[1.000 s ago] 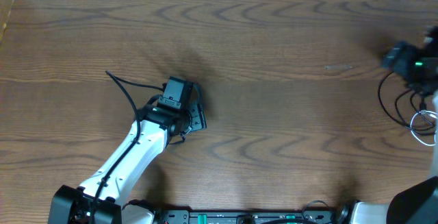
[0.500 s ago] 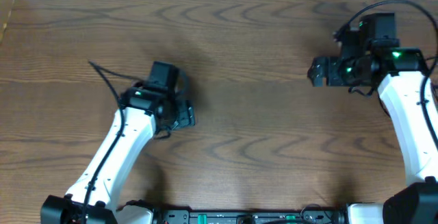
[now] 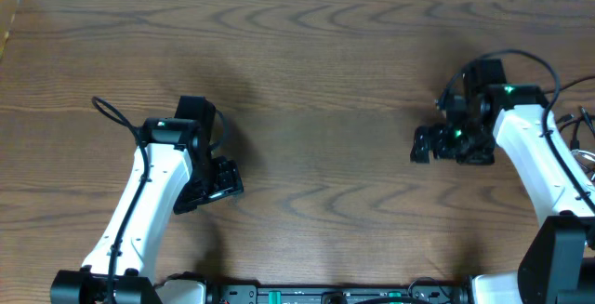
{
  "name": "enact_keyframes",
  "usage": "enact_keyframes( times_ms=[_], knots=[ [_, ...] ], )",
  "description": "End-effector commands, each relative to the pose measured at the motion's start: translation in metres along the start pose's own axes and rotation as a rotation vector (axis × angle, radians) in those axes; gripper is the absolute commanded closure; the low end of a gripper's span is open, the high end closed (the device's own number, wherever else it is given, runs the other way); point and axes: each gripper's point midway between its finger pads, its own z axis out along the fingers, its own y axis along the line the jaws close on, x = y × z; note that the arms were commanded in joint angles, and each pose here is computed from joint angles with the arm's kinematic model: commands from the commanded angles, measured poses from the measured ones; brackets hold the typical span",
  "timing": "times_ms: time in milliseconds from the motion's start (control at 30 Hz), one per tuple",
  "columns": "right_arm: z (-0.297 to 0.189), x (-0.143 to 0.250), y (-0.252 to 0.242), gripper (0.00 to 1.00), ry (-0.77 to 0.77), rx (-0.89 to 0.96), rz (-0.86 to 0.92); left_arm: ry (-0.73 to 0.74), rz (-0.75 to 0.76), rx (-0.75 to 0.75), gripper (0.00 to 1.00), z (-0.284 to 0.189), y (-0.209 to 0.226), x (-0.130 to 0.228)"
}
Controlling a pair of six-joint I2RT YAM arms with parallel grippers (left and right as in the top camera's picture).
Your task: Untangle cables
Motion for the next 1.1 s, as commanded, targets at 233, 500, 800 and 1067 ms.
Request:
enact_keyframes(
  times_ms=[233, 500, 800, 1067],
  knots=[
    [0.027, 0.026, -0.003, 0.01, 0.046, 0.071, 0.04, -0.126, 0.049, 0.08, 0.17, -0.013, 0.002, 0.014],
    [0.022, 0.026, 0.02, 0.01, -0.169, 0.176, -0.009, -0.47, 0.078, 0.222, 0.17, -0.052, 0.001, 0.018],
    [-0.072, 0.02, 0.069, 0.01, -0.662, 0.105, -0.155, -0.792, 0.11, 0.351, 0.02, -0.09, 0.004, 0.03],
    [-0.107, 0.032, 0.062, 0.01, -0.784, 0.084, -0.137, -0.784, 0.11, 0.346, 0.02, -0.088, 0.005, 0.031]
  ],
)
